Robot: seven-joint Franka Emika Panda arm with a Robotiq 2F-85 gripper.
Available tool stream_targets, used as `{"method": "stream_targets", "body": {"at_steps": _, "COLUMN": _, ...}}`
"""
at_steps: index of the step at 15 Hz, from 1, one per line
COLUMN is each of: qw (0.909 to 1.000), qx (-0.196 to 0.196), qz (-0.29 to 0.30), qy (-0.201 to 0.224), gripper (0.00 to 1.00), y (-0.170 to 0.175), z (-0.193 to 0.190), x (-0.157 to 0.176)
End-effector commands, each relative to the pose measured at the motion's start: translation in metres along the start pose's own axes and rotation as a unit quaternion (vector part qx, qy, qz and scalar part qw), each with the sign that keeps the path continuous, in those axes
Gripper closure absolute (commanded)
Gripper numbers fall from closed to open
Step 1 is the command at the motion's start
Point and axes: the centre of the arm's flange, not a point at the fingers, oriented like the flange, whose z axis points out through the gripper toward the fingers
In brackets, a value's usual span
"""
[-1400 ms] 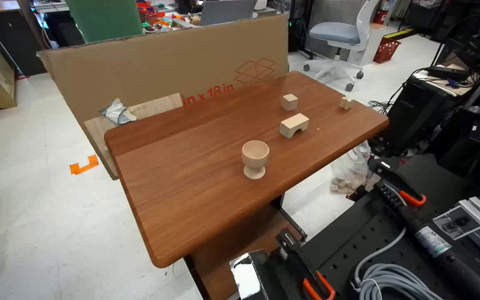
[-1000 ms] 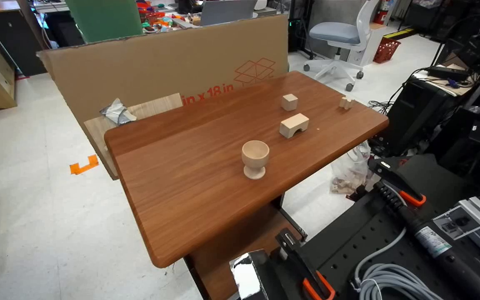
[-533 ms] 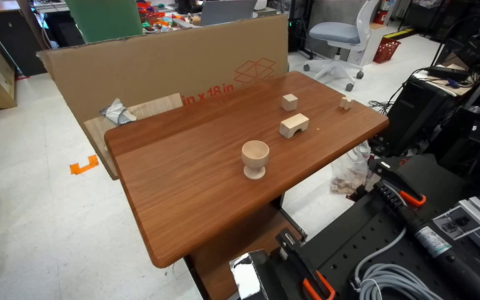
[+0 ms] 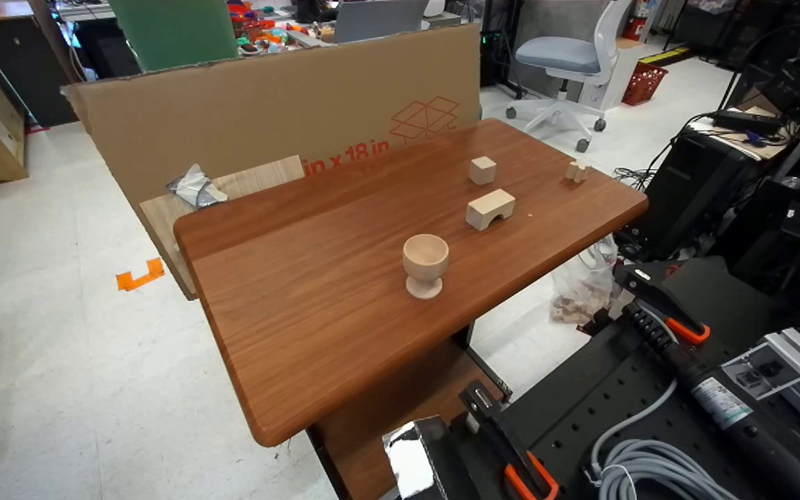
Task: Move the bridge shaped object to the right side of the table
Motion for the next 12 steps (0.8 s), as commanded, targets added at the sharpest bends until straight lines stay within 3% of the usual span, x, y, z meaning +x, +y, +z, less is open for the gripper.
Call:
{"method": "stream_targets", "body": {"at_steps": 1, "qw": 0.9998, "qx": -0.012, "qz": -0.014, "qy": 0.001, "gripper": 0.0, "y": 0.02, "z": 0.025, "x": -0.001}}
{"method": "stream_targets", "body": {"at_steps": 12, "qw": 0.9991, "qx": -0.021, "qz": -0.012, "qy": 0.034, "gripper": 0.0, "y": 0.05, "z": 0.118, "x": 0.005}}
